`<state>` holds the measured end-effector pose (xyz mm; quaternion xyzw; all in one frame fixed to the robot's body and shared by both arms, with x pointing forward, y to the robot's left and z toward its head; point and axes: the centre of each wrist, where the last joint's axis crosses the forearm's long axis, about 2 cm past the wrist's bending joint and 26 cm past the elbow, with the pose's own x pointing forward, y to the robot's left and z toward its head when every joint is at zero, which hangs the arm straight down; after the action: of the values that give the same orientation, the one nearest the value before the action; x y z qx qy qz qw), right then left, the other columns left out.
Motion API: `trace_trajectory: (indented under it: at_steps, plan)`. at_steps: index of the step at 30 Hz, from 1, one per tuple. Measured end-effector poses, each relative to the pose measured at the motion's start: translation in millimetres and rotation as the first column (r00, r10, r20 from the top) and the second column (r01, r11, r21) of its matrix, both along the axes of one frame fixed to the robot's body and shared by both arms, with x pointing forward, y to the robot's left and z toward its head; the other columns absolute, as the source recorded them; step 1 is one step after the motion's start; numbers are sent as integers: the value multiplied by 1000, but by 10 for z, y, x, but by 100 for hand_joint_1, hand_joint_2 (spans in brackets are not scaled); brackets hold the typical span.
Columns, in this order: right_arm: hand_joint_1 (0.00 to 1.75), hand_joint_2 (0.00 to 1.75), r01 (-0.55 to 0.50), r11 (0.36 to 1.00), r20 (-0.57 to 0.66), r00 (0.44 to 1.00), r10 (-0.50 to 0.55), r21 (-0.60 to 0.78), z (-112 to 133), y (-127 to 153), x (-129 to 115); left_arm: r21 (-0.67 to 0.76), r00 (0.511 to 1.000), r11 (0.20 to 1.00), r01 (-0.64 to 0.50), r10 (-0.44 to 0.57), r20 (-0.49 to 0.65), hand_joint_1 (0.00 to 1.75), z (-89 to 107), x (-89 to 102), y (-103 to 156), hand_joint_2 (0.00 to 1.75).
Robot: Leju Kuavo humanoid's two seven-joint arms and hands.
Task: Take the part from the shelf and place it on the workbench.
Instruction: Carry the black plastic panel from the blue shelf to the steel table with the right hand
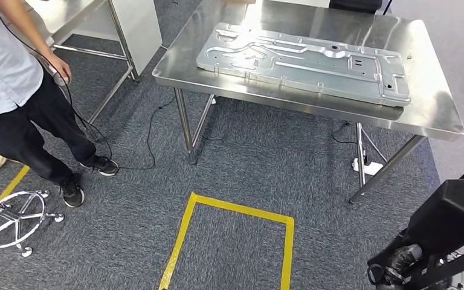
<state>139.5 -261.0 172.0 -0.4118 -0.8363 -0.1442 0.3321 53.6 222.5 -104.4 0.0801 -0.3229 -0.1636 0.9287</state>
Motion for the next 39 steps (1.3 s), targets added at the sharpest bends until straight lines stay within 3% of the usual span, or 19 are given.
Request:
trace_trajectory:
  at_steps: [39]
  plan:
    - [175,175,-38,999,-19,999,38,-7,-57,45,14,-21,1000,1000,11,-11,-12,0,-13,-74,17,175]
